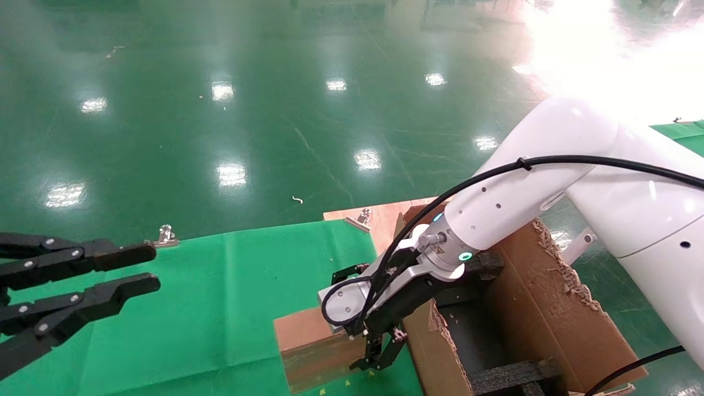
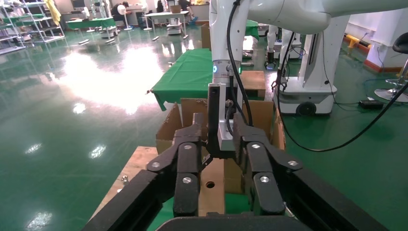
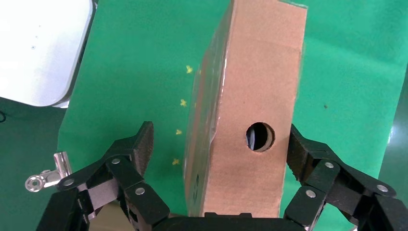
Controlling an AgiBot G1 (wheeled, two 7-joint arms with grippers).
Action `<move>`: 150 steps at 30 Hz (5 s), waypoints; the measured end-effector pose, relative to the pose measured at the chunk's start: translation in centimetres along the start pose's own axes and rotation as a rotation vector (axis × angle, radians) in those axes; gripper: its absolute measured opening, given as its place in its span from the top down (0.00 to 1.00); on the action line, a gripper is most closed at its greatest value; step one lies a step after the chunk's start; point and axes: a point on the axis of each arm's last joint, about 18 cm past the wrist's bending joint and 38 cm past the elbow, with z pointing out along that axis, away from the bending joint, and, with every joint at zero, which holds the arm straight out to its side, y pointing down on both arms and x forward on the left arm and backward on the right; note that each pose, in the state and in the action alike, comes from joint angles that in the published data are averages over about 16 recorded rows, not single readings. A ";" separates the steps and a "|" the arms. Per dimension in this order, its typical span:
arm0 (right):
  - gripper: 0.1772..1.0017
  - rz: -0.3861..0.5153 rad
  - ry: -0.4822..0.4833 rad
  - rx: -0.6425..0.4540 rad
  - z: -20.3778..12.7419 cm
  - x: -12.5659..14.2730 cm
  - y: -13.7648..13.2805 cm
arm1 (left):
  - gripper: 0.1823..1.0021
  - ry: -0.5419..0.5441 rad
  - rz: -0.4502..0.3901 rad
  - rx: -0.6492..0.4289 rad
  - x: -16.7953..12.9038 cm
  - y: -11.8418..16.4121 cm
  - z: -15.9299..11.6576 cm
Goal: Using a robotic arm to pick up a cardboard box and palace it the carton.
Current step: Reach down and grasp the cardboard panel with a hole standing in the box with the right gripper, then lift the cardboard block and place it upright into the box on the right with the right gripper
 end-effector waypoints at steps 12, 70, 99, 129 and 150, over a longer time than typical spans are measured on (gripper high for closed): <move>0.16 0.008 0.006 0.013 -0.1 -0.1 0.0 | 0.66 0.000 0.000 0.000 0.0 0.0 0.0; 0.74 0.060 0.398 -0.073 -25.6 2.9 6.2 | 0.00 0.000 0.000 0.000 0.0 0.0 0.0; 0.75 0.384 0.403 -0.178 -28.0 -6.6 16.6 | 0.00 0.000 0.000 0.001 0.0 0.0 0.0; 0.75 1.329 0.445 -0.178 -24.1 -8.2 20.4 | 0.00 0.000 0.000 0.001 0.0 0.0 0.0; 0.76 1.558 0.468 -0.206 -23.0 -9.4 20.9 | 0.00 -0.001 0.000 0.001 0.0 0.0 0.0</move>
